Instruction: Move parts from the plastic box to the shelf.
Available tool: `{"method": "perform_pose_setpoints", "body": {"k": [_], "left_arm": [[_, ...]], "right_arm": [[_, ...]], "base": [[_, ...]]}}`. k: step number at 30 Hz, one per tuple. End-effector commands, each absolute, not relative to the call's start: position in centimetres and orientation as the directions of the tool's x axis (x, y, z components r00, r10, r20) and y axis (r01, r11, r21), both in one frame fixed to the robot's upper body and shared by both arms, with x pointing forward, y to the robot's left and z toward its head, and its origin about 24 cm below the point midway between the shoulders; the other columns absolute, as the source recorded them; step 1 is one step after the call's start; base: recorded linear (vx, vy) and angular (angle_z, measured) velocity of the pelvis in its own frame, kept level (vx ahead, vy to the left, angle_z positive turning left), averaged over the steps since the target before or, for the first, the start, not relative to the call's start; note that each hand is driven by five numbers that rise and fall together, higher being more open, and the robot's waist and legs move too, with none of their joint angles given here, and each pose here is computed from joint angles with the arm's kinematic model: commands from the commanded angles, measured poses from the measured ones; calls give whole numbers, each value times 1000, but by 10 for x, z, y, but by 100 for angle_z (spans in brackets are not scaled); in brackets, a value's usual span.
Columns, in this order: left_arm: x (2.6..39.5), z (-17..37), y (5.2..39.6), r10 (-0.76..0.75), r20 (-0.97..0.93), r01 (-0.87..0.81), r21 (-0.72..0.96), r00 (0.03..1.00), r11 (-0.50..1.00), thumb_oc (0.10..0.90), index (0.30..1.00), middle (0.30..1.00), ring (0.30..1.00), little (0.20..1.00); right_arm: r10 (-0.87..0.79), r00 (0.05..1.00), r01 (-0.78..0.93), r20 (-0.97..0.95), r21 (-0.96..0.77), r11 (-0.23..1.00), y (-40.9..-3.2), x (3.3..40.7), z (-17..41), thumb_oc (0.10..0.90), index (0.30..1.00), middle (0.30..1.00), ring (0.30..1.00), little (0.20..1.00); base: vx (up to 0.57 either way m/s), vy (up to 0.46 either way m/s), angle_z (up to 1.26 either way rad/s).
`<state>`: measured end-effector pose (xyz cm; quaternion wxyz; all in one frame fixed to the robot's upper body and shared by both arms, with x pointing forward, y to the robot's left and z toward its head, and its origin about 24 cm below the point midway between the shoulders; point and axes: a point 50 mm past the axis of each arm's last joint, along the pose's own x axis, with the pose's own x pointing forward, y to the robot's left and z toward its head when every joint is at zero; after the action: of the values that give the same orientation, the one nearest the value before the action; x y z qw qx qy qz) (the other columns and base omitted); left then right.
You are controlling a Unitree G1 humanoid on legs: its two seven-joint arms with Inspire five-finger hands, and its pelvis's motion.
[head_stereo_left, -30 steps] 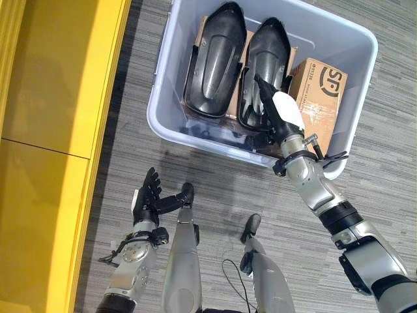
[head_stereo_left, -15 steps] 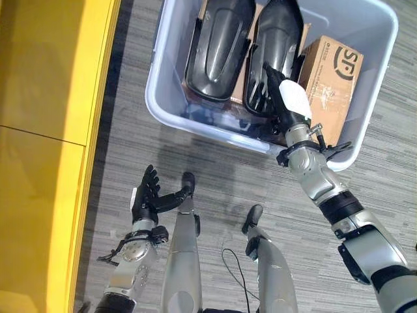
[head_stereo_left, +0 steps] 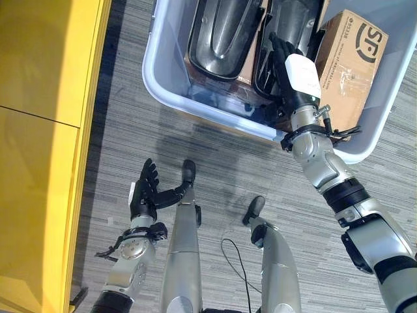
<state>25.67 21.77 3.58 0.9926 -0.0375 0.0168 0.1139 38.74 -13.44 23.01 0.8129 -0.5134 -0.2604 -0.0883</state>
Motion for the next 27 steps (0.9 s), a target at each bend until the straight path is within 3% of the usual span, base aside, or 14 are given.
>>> {"method": "perform_pose_setpoints", "body": {"k": [1, 6, 11, 19, 20, 27], "left_arm": [[255, 63, 212, 204, 110, -190, -123, 973, 974, 900, 1000, 1000, 1000, 1000], [255, 63, 212, 204, 110, -190, -123, 973, 974, 900, 1000, 1000, 1000, 1000], [256, 63, 210, 207, 106, -191, -146, 972, 971, 900, 1000, 1000, 1000, 1000], [256, 63, 210, 208, 107, -191, -146, 972, 971, 900, 1000, 1000, 1000, 1000], [258, 63, 208, 201, 108, -185, -146, 974, 972, 900, 1000, 1000, 1000, 1000], [259, 62, 205, 189, 101, -173, -148, 977, 974, 900, 1000, 1000, 1000, 1000]], "right_arm": [[128, 718, 591, 684, -696, 409, -144, 379, 280, 900, 1000, 1000, 1000, 1000], [128, 717, 591, 685, -695, 409, -144, 379, 281, 900, 1000, 1000, 1000, 1000], [77, 808, 498, 585, -747, 440, -141, 395, 251, 900, 1000, 1000, 1000, 1000], [78, 807, 498, 585, -747, 441, -140, 395, 251, 900, 1000, 1000, 1000, 1000], [59, 852, 446, 520, -779, 441, -141, 401, 235, 400, 300, 300, 300, 300], [33, 871, 421, 491, -778, 466, -144, 402, 221, 400, 300, 300, 300, 300]], "base": [[9, -1, 10], [15, -4, 3], [31, -16, 3], [0, 0, 4], [0, 0, 0], [-1, -5, 2]]}}
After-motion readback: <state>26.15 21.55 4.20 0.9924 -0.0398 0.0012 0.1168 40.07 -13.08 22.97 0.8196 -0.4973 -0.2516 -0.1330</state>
